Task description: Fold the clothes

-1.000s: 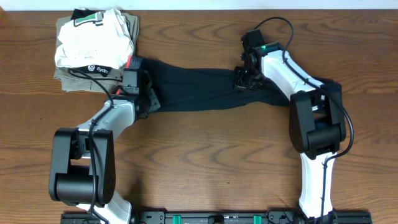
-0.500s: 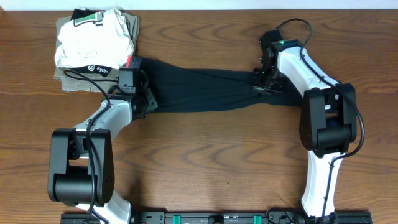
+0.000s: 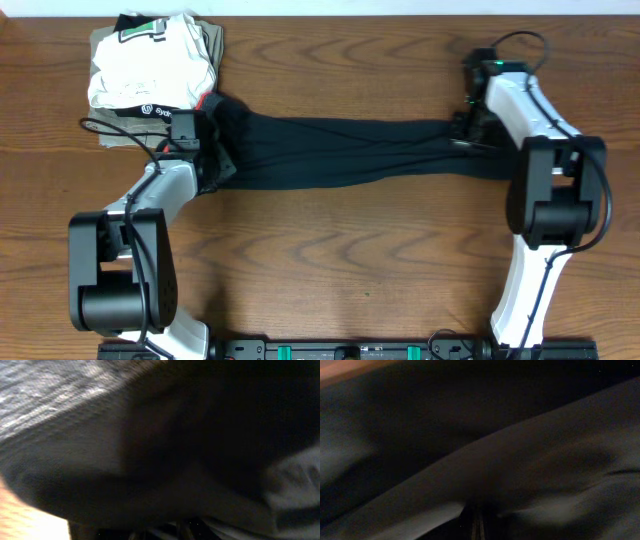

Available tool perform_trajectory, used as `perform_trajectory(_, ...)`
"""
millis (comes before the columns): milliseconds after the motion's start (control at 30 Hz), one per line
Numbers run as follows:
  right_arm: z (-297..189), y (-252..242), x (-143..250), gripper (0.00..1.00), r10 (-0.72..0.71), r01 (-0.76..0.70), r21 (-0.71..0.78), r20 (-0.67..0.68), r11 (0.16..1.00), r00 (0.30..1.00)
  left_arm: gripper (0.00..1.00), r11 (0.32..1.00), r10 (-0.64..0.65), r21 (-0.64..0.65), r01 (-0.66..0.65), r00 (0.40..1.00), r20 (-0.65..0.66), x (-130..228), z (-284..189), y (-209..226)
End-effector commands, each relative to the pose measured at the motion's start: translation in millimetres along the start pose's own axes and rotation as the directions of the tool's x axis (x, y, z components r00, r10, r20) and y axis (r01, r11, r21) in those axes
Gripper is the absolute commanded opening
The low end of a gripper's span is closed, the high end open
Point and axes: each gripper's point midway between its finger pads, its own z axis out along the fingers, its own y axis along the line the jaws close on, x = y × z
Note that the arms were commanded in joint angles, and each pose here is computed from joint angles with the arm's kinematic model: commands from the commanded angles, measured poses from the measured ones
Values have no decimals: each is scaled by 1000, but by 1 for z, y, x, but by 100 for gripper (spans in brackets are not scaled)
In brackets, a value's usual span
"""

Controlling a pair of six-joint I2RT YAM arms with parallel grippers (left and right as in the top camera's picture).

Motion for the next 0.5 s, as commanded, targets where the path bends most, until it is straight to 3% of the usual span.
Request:
perform_trajectory(0, -2, -34, -9, 1, 18, -19, 50, 22, 999, 1000, 23, 999, -1, -49, 3, 999, 38, -7, -8, 12)
perform_trajectory(467, 4, -80, -20, 1, 97, -98, 61, 29, 993, 995, 24, 999, -1, -51, 3, 999, 34, -7, -8, 12)
